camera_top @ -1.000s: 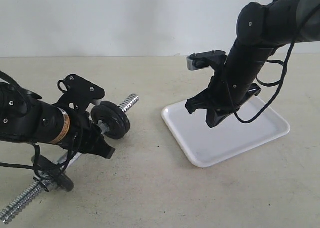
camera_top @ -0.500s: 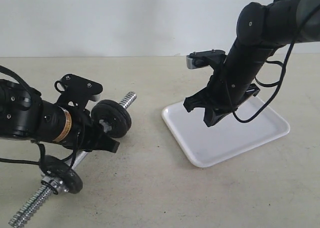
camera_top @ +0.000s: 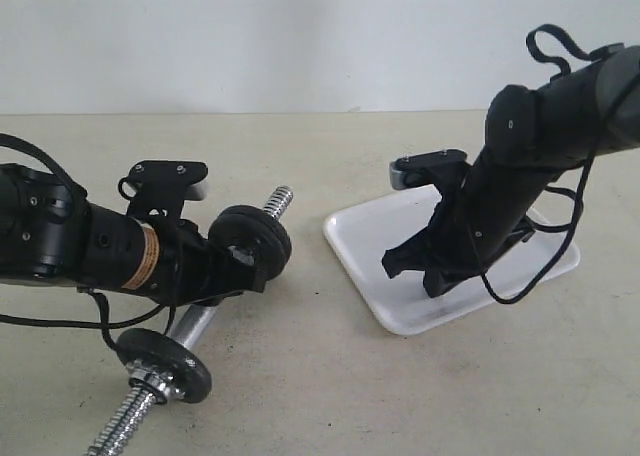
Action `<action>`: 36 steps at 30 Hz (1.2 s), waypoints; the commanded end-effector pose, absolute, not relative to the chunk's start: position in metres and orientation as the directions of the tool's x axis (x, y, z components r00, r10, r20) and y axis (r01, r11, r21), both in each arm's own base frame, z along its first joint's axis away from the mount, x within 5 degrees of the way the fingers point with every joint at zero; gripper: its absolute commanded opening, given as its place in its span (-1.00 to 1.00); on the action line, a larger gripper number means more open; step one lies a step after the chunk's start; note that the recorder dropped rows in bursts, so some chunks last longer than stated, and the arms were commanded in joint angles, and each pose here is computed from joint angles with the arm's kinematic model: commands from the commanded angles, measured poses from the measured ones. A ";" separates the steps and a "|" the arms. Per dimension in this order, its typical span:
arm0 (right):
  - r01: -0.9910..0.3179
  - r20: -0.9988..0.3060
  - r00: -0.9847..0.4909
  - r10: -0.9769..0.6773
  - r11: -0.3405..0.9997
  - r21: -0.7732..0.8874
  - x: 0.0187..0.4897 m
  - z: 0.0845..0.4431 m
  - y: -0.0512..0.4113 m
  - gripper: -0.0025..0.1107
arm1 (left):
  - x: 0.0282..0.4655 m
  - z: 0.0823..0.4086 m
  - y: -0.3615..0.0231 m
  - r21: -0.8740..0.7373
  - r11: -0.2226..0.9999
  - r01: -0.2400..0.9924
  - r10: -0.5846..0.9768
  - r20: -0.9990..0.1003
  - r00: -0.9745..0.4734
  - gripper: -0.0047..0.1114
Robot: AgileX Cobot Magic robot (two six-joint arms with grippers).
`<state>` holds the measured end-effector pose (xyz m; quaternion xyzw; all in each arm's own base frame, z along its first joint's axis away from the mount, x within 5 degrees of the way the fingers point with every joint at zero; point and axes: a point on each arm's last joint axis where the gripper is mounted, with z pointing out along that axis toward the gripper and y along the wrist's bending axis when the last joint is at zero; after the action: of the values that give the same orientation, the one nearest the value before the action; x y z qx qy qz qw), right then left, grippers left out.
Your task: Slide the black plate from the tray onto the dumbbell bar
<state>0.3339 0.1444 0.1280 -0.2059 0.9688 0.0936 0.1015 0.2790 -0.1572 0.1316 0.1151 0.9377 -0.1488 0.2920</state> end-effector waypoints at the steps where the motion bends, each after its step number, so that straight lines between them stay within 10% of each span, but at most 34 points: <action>1: -0.407 -0.261 -0.893 -0.367 0.905 0.119 0.326 0.116 0.139 -0.96 | 0.285 0.138 -0.168 -0.389 0.902 0.187 -0.065 -0.550 -0.833 -0.84; 36: -0.432 -0.333 -0.862 -0.384 0.898 0.084 0.329 0.114 0.138 -0.96 | 0.304 0.114 -0.177 -0.771 0.574 -0.277 -0.663 -0.238 -0.710 -0.84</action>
<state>0.3313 0.1394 0.1204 -0.2050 0.9610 0.0833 0.1658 0.2991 -0.1765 0.1069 -0.2501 0.8699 -0.3416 0.2530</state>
